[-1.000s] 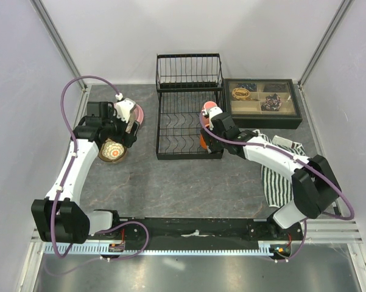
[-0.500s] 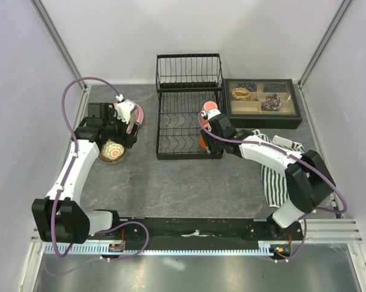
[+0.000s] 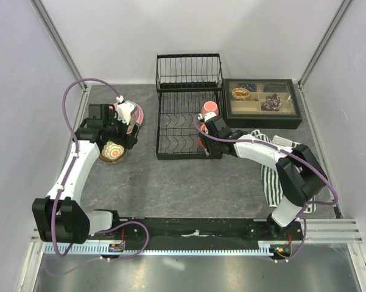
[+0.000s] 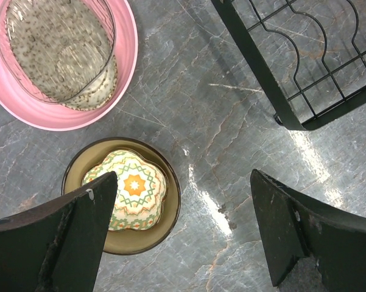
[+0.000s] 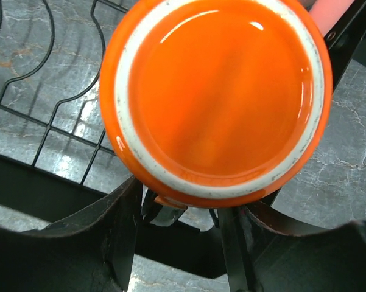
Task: Unload the mixed dishes from the dish rack
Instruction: Pick up the cup from the dish rack.
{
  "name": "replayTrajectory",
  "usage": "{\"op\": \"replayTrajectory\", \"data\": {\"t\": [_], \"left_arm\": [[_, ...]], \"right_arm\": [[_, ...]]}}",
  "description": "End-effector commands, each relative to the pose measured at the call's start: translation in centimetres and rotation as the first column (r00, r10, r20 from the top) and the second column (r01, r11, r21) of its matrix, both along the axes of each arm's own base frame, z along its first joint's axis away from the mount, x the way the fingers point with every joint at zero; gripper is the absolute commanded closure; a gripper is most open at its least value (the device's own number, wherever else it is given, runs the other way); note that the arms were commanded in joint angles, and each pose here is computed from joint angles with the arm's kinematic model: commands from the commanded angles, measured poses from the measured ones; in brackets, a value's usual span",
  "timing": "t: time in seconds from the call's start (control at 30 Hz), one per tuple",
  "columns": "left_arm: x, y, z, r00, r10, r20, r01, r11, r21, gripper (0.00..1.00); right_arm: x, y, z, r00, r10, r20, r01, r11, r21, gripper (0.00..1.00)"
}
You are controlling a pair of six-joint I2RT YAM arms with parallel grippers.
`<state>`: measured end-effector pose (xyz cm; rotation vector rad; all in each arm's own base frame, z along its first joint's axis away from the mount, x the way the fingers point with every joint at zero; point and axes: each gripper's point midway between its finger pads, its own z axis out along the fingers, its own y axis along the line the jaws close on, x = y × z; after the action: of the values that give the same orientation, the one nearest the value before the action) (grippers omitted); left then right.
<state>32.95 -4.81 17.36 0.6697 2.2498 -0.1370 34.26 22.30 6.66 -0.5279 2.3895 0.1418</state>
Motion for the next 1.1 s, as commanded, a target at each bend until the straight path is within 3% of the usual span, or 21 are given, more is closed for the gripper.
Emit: {"op": "replayTrajectory", "data": {"t": [0.0,0.6,0.9,1.07], "left_arm": [[0.3,0.0,0.7,0.999,0.016,0.041,-0.015,1.000,-0.016,0.04],[0.2,0.0,0.2,0.999,0.008,0.037,-0.007,1.000,-0.007,0.04],[0.1,0.0,0.3,0.999,0.004,0.042,-0.004,1.000,-0.006,0.04],[0.0,0.1,0.0,0.999,0.005,0.035,-0.005,1.000,-0.003,0.04]], "right_arm": [[2.2,0.7,1.3,0.996,0.000,0.085,0.001,1.000,-0.008,0.42],[2.1,1.4,0.7,0.960,0.224,0.165,-0.216,0.974,-0.068,0.55],[2.3,1.5,-0.1,0.956,0.242,0.168,-0.231,0.970,-0.083,0.55],[2.5,1.6,-0.4,0.956,0.240,0.170,-0.230,0.970,-0.076,0.60]]}}
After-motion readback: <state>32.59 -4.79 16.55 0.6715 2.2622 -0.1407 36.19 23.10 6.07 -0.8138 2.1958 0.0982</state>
